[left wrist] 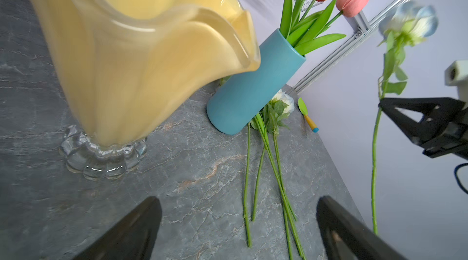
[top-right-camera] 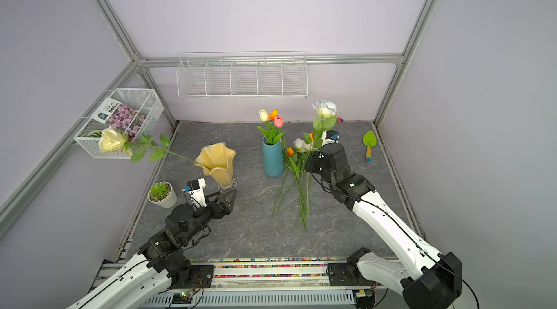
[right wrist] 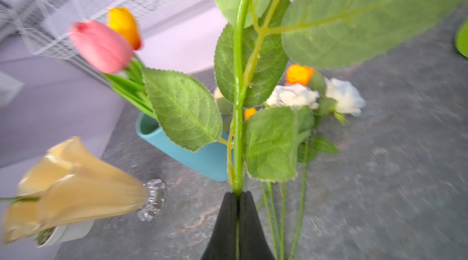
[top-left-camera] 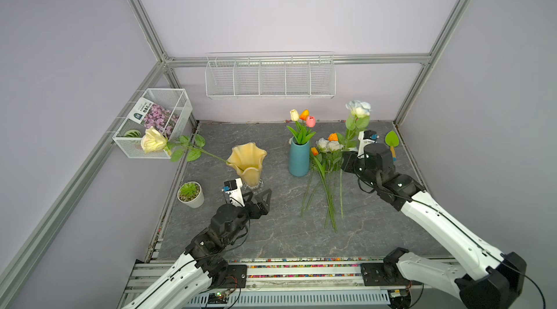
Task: Arrange the flowers in different vases according to their variety
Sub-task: Pick up the flower at the center of the board, then insert the flower into the vase.
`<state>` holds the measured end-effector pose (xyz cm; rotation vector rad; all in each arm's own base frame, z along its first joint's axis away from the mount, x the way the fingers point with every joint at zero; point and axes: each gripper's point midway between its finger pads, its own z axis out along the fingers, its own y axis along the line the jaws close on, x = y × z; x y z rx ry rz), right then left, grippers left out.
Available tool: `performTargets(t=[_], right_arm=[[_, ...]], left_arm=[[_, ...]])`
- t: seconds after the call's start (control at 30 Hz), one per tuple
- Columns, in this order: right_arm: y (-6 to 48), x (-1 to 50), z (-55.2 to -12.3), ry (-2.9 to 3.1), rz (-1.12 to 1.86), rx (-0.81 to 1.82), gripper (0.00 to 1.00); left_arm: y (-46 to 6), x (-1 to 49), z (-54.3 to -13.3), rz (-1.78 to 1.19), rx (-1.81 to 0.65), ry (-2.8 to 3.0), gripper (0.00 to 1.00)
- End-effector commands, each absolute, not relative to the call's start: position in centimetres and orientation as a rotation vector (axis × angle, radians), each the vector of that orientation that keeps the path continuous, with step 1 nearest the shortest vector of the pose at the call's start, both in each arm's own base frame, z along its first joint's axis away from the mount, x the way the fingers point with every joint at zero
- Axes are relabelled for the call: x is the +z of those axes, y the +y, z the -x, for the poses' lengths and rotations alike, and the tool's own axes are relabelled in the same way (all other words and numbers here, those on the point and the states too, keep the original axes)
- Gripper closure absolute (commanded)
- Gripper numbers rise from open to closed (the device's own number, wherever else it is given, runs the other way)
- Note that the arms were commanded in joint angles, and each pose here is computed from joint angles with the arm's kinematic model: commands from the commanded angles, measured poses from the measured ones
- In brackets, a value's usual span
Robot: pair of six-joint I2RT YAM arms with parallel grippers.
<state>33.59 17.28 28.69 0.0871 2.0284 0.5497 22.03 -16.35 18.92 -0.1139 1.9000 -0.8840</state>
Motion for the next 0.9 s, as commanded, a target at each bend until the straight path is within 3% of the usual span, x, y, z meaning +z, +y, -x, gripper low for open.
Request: performTargets(t=[0.0, 0.47, 0.87], right_arm=[[21.8, 35.1, -34.2, 1.807, 0.096, 0.705, 1.0], [38.4, 48.7, -36.5, 1.331, 0.363, 1.015, 1.0], [48.2, 49.3, -37.9, 1.179, 0.435, 1.091, 1.0]], left_arm=[[-16.0, 19.1, -22.1, 0.138, -0.874, 1.894, 0.0], [-15.5, 19.3, -20.8, 0.123, -0.917, 1.874, 0.03], [-14.1, 18.7, -20.4, 0.186, -0.898, 1.868, 0.0]])
